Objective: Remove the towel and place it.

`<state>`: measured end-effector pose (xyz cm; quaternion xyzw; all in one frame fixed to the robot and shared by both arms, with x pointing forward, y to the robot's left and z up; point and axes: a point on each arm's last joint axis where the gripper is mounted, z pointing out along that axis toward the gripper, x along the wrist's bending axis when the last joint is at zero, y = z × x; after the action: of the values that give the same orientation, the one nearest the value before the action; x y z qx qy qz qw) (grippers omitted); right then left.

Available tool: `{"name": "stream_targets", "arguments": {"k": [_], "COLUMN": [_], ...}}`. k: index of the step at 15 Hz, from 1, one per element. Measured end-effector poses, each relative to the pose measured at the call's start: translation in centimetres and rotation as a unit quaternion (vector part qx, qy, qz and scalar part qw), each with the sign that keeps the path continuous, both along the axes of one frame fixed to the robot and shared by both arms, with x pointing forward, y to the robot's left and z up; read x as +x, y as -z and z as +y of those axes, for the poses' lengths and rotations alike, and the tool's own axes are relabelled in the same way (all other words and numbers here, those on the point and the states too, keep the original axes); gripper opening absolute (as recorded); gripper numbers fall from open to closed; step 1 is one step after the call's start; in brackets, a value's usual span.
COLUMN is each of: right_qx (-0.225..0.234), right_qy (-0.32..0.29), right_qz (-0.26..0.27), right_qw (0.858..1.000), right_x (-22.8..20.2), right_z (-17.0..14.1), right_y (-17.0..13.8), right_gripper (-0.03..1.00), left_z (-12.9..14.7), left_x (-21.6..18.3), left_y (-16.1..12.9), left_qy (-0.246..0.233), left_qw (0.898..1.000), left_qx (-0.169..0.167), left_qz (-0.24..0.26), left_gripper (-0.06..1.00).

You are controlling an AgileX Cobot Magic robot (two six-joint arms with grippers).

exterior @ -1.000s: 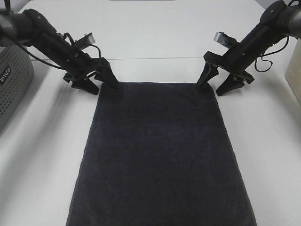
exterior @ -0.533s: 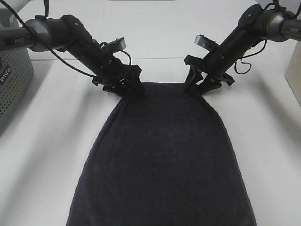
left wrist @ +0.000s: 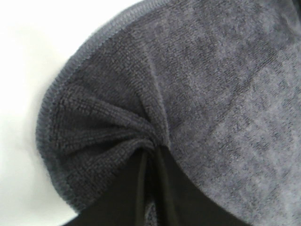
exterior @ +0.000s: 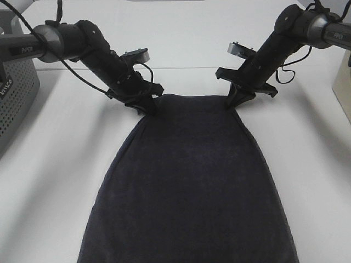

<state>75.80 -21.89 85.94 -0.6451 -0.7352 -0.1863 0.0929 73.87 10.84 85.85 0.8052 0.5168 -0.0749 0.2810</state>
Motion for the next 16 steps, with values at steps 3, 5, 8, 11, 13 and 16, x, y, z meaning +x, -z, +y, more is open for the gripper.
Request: {"name": "stream_targets", "arguments": {"k": [3, 5, 8, 11, 13, 16], "right_qx": [-0.063, -0.092, -0.095, -0.086, -0.084, -0.083], "right_qy": [-0.018, -0.018, 0.001, 0.024, 0.032, 0.041], "right_qz": [-0.069, -0.128, -0.207, -0.267, -0.288, -0.312], "right_qw": [0.995, 0.987, 0.974, 0.96, 0.953, 0.946], "right_x": [1.9, 3.1, 4.5, 5.5, 5.8, 6.2], "right_z": [-0.8, -1.2, -1.3, -1.3, -1.3, -1.3], "right_y": [-1.7, -3.8, -5.7, -6.4, -6.7, -6.9], "right_gripper": [0.02, 0.02, 0.02, 0.02, 0.02, 0.02], "left_z": [0.3, 0.2, 0.4, 0.7, 0.8, 0.9], "left_x": [1.0, 2.3, 3.4, 4.4, 5.2, 5.7], "left_y": [-1.1, -3.1, -4.5, -5.0, -5.6, -5.9], "left_qy": [0.012, 0.005, -0.009, -0.021, -0.037, -0.035], "left_qw": [0.998, 0.994, 0.986, 0.971, 0.957, 0.943], "left_qx": [0.032, 0.032, 0.039, 0.056, 0.055, 0.062], "left_qz": [-0.047, -0.101, -0.161, -0.23, -0.282, -0.326], "left_gripper": [0.03, 0.03, 0.03, 0.03, 0.03, 0.03]}}
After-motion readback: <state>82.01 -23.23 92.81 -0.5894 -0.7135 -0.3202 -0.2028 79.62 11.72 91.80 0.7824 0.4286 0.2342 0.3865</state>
